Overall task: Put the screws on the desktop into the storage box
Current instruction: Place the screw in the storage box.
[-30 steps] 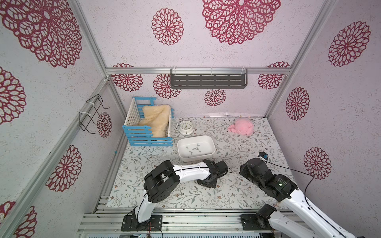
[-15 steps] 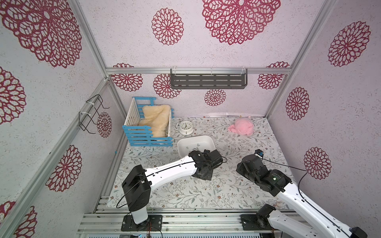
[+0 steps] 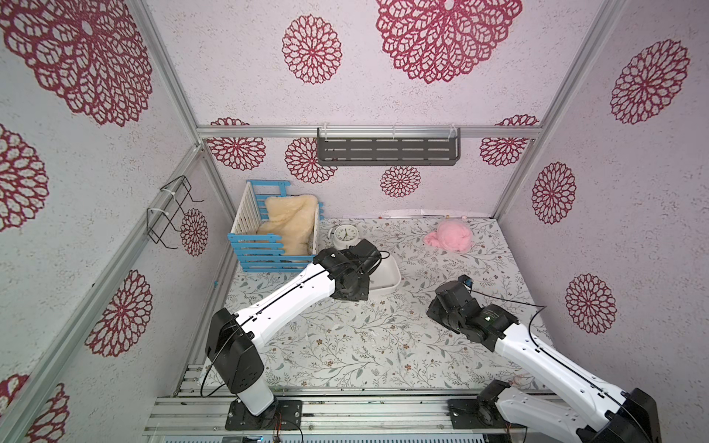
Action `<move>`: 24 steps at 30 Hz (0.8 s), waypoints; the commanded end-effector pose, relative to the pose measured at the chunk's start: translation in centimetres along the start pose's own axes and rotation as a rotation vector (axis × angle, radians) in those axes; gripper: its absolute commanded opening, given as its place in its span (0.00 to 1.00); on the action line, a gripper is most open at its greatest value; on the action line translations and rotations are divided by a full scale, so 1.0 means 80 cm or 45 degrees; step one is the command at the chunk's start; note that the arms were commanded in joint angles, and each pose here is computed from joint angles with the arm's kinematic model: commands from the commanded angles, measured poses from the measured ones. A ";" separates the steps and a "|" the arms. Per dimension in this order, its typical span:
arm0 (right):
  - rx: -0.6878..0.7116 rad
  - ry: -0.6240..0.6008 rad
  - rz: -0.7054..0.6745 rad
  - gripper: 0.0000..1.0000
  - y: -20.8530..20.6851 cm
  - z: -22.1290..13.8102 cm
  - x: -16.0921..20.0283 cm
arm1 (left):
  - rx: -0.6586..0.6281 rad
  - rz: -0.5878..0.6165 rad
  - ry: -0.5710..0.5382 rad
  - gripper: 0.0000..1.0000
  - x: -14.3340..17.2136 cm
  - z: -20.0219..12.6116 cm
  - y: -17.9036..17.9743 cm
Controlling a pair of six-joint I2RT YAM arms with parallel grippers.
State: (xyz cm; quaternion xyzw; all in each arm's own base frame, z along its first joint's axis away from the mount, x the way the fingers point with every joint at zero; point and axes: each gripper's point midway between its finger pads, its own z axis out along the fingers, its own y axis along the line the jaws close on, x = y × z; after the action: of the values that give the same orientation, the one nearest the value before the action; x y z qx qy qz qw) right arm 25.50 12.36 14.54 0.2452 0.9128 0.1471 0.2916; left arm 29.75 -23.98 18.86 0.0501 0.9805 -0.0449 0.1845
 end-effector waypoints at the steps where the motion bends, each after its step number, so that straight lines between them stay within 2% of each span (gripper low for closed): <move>1: -0.078 -0.032 0.043 0.30 0.023 -0.004 -0.014 | -0.020 0.028 0.023 0.09 -0.017 0.010 0.014; 12: -0.066 -0.015 0.035 0.30 0.016 0.008 -0.006 | -0.057 0.016 0.095 0.08 -0.059 0.063 0.034; 24: -0.047 -0.056 0.019 0.32 0.002 0.005 -0.025 | -0.067 0.004 0.209 0.08 -0.085 0.133 0.040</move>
State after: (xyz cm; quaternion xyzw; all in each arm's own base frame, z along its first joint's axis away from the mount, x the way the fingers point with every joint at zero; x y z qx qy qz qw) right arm 27.05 11.85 14.68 0.2595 0.9042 0.1567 0.3007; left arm 39.67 -22.49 11.40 0.0441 0.9927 -0.0099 0.1119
